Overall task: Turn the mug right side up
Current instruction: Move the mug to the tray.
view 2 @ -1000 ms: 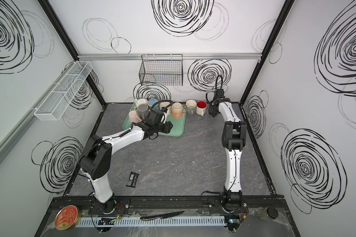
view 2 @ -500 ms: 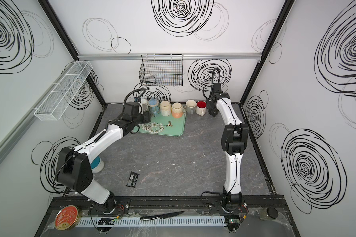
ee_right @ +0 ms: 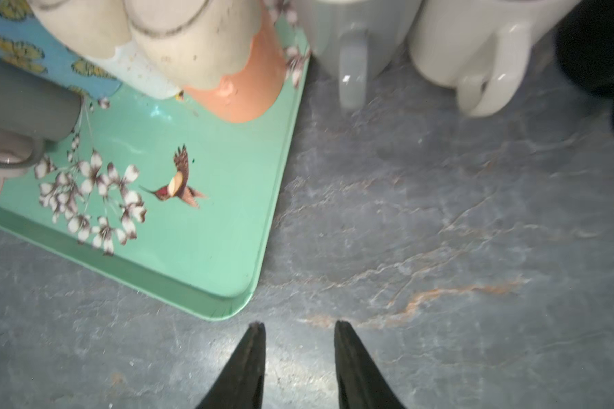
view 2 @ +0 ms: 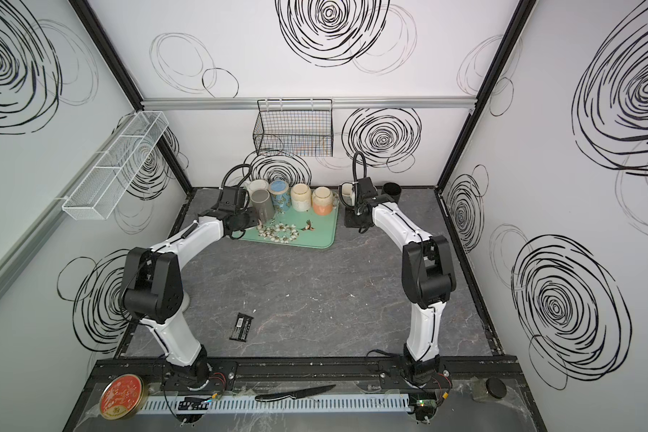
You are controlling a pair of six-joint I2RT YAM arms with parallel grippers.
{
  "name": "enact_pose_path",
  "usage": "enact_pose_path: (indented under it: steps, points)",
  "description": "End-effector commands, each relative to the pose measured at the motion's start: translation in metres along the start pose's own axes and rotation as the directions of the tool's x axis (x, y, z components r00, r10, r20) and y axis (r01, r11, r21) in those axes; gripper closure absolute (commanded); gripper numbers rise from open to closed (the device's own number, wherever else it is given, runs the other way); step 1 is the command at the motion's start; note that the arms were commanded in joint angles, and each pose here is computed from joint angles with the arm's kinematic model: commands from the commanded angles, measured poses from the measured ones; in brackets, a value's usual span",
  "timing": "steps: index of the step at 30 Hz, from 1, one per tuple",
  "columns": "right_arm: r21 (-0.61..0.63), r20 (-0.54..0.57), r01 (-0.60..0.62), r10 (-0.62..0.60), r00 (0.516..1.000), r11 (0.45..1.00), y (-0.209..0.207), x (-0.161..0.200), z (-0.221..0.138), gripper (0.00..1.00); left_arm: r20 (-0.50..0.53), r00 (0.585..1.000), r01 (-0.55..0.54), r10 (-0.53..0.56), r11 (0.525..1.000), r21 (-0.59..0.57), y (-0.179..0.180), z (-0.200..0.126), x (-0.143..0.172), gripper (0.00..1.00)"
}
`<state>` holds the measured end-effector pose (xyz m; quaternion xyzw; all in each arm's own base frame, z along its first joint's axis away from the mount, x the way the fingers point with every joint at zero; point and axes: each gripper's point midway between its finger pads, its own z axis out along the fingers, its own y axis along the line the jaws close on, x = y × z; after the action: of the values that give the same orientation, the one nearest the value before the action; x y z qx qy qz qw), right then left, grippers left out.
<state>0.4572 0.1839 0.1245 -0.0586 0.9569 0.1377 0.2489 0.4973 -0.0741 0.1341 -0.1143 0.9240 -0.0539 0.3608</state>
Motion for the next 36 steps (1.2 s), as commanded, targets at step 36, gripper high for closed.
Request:
enact_pose_path:
  steps: [36]
  points:
    - [-0.116,0.013,-0.069,0.071,0.997,0.991,0.025,0.027,-0.001,0.63,0.037,0.999,-0.024,0.021,0.997,0.077,-0.025,0.080,-0.021,0.50]
